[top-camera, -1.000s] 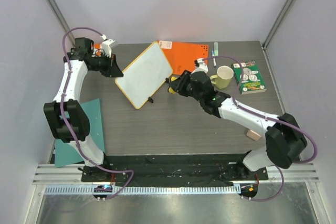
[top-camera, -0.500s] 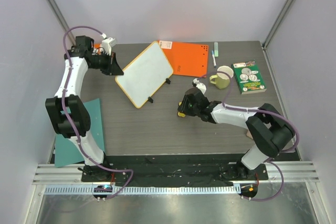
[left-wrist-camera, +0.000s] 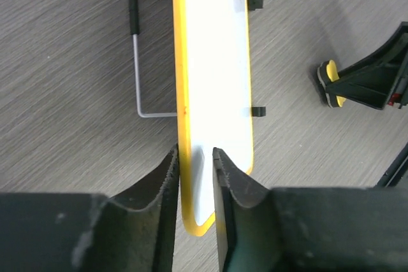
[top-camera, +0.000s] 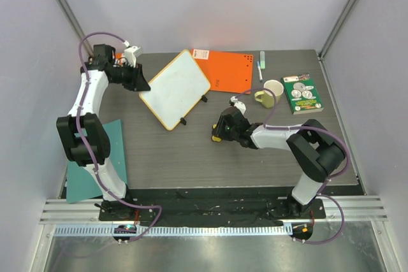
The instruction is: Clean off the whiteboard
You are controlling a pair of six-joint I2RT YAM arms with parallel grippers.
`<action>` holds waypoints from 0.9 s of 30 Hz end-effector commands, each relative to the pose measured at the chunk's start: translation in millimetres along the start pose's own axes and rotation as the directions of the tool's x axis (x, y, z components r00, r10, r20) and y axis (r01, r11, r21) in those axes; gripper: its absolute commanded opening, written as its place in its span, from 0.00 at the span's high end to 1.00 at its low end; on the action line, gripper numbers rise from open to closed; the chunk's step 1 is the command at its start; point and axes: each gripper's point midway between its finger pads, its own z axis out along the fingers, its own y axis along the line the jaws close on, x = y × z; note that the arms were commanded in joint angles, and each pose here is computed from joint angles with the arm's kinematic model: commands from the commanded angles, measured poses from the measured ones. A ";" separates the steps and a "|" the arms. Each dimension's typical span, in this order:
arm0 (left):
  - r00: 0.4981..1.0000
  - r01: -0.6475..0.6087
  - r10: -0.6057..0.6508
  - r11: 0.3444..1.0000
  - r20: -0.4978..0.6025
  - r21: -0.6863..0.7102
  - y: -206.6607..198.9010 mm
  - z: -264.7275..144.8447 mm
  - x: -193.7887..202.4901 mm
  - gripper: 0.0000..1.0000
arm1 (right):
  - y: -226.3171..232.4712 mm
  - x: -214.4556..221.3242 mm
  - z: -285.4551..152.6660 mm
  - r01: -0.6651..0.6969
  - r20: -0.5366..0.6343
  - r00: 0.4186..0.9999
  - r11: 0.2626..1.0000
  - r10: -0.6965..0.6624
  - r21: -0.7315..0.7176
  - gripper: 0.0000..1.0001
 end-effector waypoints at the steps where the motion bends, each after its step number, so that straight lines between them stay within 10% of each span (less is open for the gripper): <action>1: 1.000 -0.022 0.023 0.999 0.014 -0.031 5.1 2.0 -4.2 0.72 | -4.1 5.5 1.9 -0.007 -0.007 1.000 1.000 0.007 0.016 0.63; 27: 0.980 -0.055 0.109 0.954 0.169 -0.295 29.5 -34.7 -53.4 0.00 | -0.4 -28.6 -23.9 -0.018 0.136 0.991 1.000 0.016 0.012 0.11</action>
